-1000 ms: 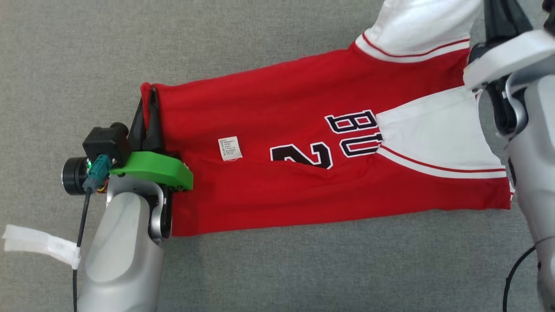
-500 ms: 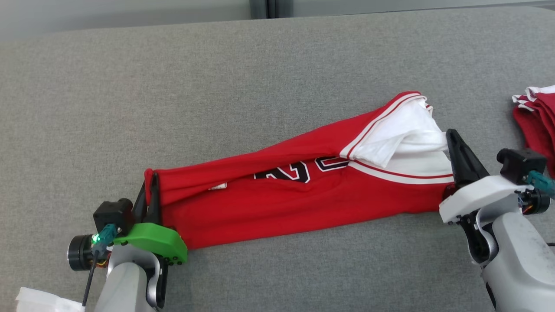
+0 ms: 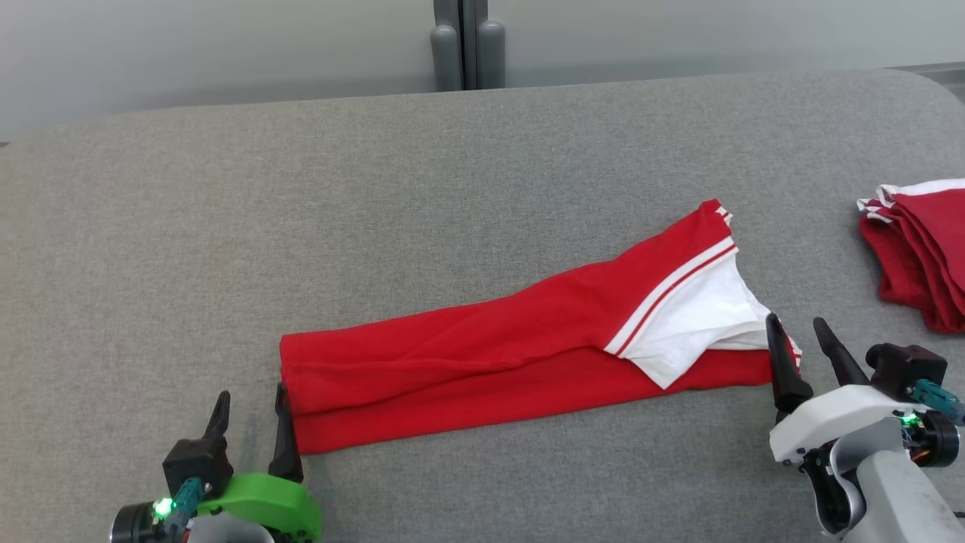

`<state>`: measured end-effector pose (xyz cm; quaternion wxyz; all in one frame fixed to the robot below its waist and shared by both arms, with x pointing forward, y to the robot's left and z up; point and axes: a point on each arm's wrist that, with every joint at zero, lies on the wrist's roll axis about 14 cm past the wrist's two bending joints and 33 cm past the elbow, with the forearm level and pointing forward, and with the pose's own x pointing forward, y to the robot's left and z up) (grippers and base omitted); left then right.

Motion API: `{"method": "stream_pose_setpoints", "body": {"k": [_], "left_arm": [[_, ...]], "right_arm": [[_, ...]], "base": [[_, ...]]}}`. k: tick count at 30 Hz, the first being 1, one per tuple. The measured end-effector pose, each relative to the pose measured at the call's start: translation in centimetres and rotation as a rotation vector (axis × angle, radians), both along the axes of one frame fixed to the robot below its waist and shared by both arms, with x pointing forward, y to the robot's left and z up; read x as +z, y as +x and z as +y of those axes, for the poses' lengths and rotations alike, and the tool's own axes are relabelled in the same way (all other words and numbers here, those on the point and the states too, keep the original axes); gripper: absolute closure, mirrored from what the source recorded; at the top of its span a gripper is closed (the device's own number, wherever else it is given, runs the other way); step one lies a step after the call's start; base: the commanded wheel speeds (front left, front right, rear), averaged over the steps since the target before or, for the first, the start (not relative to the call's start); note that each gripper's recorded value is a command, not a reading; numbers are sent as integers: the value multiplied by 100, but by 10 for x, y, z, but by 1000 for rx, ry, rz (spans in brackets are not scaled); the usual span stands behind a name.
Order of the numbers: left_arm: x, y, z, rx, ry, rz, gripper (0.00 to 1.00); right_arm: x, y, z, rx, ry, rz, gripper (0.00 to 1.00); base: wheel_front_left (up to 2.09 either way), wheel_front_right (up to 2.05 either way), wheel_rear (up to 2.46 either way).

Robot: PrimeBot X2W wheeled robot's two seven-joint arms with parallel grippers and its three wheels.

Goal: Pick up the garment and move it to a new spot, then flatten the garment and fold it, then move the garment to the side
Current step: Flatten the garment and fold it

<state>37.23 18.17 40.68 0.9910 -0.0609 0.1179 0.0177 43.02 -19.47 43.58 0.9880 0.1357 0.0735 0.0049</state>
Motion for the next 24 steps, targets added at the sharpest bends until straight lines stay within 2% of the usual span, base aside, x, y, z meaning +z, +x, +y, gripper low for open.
{"method": "stream_pose_setpoints", "body": {"k": [6,12,17,22,23,24], "left_arm": [[14,-14,0,42,-35,-43,0],[24,-14,-8,36,-50,-73,0],[32,-9,-7,39,-53,-94,0],[28,-11,-1,63,-52,-82,0],[27,-11,0,65,-51,-77,0],[25,-12,0,65,-51,-72,0]], "right_arm": [[1,4,9,31,-37,-4,0],[2,34,16,72,-95,5,0],[-22,51,26,107,-126,100,0],[-57,48,43,143,-105,231,0],[-61,48,41,134,-96,246,57],[-65,47,39,127,-94,255,100]], "base": [[0,0,0],[0,0,0],[0,0,0],[0,0,0],[0,0,0],[0,0,0]]}}
